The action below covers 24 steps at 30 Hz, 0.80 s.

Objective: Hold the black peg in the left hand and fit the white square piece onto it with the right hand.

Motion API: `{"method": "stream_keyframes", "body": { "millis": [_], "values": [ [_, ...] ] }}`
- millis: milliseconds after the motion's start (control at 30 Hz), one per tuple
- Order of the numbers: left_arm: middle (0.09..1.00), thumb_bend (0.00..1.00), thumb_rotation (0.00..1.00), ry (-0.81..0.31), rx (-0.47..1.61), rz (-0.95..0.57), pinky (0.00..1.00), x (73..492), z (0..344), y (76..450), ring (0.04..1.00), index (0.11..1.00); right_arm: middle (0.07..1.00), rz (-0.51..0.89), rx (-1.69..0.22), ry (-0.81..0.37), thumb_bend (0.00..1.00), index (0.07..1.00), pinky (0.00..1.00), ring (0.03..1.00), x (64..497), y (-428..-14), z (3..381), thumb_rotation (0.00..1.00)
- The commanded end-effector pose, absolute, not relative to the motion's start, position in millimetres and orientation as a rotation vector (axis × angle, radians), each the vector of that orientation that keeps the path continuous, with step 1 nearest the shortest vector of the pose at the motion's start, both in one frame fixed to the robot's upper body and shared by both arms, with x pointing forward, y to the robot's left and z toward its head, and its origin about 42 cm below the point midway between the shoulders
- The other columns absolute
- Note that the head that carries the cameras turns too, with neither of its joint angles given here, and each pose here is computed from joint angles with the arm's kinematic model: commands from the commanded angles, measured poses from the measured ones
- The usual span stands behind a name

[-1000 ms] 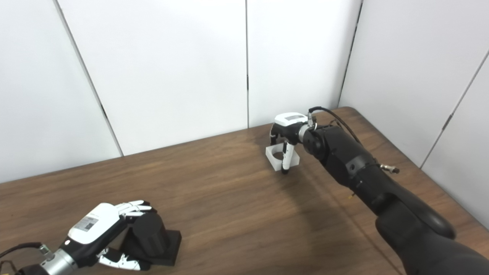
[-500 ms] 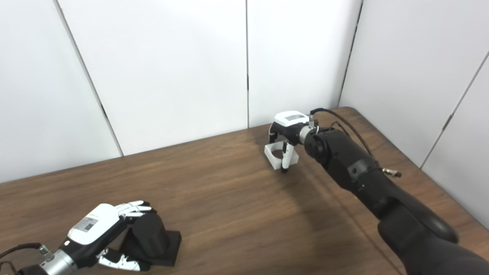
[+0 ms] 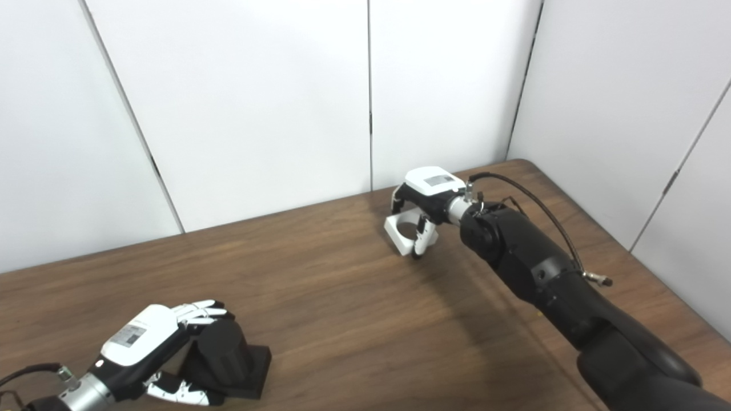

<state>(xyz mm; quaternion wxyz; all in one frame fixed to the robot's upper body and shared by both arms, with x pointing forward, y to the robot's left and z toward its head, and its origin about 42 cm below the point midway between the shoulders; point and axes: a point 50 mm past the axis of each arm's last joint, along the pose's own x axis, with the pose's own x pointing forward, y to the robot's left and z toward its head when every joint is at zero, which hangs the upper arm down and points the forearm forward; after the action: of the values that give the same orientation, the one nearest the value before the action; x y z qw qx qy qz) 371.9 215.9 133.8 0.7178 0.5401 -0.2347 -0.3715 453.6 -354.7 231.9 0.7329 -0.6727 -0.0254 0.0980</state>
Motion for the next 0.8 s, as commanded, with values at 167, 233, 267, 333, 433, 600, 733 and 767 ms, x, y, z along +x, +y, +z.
{"method": "stream_keyframes", "body": {
  "millis": [167, 233, 267, 333, 433, 600, 733, 767],
  "values": [
    [0.840, 0.52, 0.06, -0.389, 1.310, -0.941, 0.85, 359.6, 108.7, 224.9, 0.906, 0.488, 0.731, 0.197, -1.485, -0.251, 0.52, 0.479, 0.69, 0.779, 451.2, -343.3, 280.7, 0.13],
    [0.850, 0.52, 0.06, -0.384, 1.314, -0.944, 0.86, 360.4, 109.3, 223.1, 0.916, 0.489, 0.727, 0.216, -1.483, -0.284, 0.52, 0.479, 0.67, 0.767, 448.8, -337.6, 283.9, 0.13],
    [0.852, 0.52, 0.06, -0.379, 1.317, -0.945, 0.86, 360.9, 109.6, 222.3, 0.919, 0.489, 0.727, 0.225, -1.474, -0.297, 0.52, 0.480, 0.67, 0.765, 447.4, -333.3, 286.1, 0.13],
    [0.858, 0.52, 0.07, -0.374, 1.322, -0.946, 0.87, 361.6, 110.0, 221.2, 0.928, 0.489, 0.730, 0.236, -1.461, -0.312, 0.52, 0.480, 0.69, 0.773, 445.7, -327.8, 289.0, 0.13],
    [0.862, 0.52, 0.07, -0.364, 1.324, -0.947, 0.88, 363.6, 110.5, 219.0, 0.933, 0.489, 0.729, 0.273, -1.460, -0.366, 0.52, 0.480, 0.68, 0.775, 443.8, -317.5, 294.3, 0.13],
    [0.866, 0.52, 0.07, -0.350, 1.323, -0.946, 0.88, 365.5, 112.0, 214.8, 0.940, 0.490, 0.735, 0.307, -1.462, -0.406, 0.52, 0.480, 0.69, 0.782, 439.3, -301.3, 303.4, 0.13],
    [0.870, 0.52, 0.07, -0.346, 1.332, -0.950, 0.89, 367.1, 112.3, 209.2, 0.947, 0.490, 0.733, 0.341, -1.445, -0.457, 0.52, 0.479, 0.67, 0.776, 433.0, -288.9, 309.4, 0.13],
    [0.873, 0.52, 0.07, -0.343, 1.338, -0.953, 0.89, 367.6, 112.6, 207.2, 0.950, 0.490, 0.730, 0.350, -1.439, -0.473, 0.52, 0.479, 0.66, 0.772, 431.7, -286.7, 310.3, 0.13]
  ]
}}
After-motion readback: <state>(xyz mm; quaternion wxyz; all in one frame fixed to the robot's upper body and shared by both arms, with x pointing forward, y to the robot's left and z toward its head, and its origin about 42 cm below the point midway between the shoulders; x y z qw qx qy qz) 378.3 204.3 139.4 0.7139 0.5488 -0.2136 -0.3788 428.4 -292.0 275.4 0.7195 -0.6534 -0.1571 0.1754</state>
